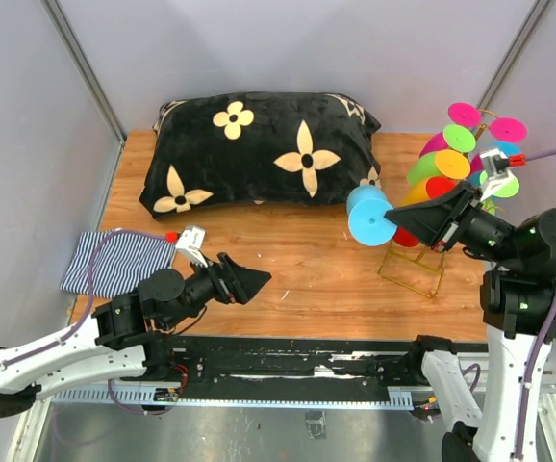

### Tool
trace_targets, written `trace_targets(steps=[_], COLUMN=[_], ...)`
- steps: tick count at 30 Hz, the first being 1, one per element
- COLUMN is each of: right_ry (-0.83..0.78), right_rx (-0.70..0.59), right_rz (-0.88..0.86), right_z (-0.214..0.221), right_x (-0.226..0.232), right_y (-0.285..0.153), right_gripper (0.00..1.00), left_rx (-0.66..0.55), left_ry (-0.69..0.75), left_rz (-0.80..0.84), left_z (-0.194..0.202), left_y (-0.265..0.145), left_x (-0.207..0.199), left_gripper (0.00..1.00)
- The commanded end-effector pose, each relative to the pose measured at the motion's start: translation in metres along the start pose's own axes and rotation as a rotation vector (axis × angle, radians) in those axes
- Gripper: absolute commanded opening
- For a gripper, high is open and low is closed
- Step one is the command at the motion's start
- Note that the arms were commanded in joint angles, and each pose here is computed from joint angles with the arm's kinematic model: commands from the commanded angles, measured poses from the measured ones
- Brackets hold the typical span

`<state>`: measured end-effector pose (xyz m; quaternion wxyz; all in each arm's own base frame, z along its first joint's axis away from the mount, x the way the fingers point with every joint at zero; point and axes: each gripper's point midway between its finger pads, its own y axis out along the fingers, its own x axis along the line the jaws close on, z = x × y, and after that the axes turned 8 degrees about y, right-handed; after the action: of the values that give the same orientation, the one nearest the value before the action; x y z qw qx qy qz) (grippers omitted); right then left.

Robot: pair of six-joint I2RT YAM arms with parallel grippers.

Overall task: Take the wine glass off the wine glass rack
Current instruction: Place the wine glass at the center of the board.

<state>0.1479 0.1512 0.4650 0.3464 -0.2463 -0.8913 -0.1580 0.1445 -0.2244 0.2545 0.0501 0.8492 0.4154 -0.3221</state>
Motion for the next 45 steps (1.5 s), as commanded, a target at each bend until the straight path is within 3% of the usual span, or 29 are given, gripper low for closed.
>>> trace_targets(steps=[1, 6, 16, 21, 26, 30, 33, 39, 45], right_ry=[-0.063, -0.111, -0.091, -0.073, -0.076, -0.092, -0.093, -0.106, -0.098], right_rx=[0.153, 0.362, 0.453, 0.453, 0.508, 0.53, 0.541, 0.647, 0.649], right_rz=[-0.087, -0.05, -0.096, -0.159, -0.226, -0.256, -0.269, -0.263, -0.282], right_z=[0.034, 0.09, 0.145, 0.157, 0.171, 0.181, 0.185, 0.209, 0.22], right_x=[-0.008, -0.032, -0.054, -0.045, -0.032, -0.028, -0.028, -0.037, -0.032], right_y=[0.01, 0.039, 0.081, 0.088, 0.086, 0.082, 0.077, 0.056, 0.052], right_gripper=[0.01, 0.01, 0.01, 0.01, 0.01, 0.03, 0.07, 0.39, 0.48], left_rx=[-0.052, -0.094, -0.161, -0.144, -0.112, -0.085, -0.088, -0.13, -0.117], left_ry=[-0.046, -0.119, -0.212, -0.198, -0.156, -0.105, -0.088, -0.024, 0.021], left_rz=[0.204, 0.414, 0.522, 0.471, 0.488, 0.522, 0.514, 0.508, 0.515], left_z=[-0.015, -0.023, -0.019, -0.012, -0.003, 0.001, 0.002, -0.003, 0.001], left_y=[0.004, 0.005, -0.006, 0.001, 0.007, 0.009, 0.009, -0.004, -0.011], left_x=[-0.046, -0.089, -0.087, -0.078, -0.084, -0.094, -0.091, -0.08, -0.076], left_gripper=[1.0, 0.98, 0.94, 0.9, 0.68, 0.23, 0.01, 0.01, 0.0])
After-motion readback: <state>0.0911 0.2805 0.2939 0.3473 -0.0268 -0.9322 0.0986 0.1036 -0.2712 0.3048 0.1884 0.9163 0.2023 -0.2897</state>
